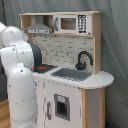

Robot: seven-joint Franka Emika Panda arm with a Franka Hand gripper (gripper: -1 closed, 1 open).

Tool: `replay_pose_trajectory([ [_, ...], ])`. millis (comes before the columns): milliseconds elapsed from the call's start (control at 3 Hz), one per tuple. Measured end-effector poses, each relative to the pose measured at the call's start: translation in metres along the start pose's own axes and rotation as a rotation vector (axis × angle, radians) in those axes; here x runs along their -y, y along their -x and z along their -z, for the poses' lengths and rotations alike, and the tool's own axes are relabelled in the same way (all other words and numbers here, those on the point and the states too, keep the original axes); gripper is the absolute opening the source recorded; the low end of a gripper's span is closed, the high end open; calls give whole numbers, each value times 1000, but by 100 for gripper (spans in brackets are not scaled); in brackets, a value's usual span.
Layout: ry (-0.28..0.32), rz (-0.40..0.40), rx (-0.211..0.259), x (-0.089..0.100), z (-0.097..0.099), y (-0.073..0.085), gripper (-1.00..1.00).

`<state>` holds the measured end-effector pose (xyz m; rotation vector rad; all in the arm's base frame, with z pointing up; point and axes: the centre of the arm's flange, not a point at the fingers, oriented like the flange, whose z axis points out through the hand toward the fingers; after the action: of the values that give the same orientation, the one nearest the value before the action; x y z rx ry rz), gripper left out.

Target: Play with the kitchen

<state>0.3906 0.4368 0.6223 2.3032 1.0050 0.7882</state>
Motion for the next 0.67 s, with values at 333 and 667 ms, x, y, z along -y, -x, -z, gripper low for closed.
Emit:
replay_pose_trajectory([
  [333,-41,90,5,-2,-6,1,100],
  [667,-90,204,-3,-3,-12,1,100],
])
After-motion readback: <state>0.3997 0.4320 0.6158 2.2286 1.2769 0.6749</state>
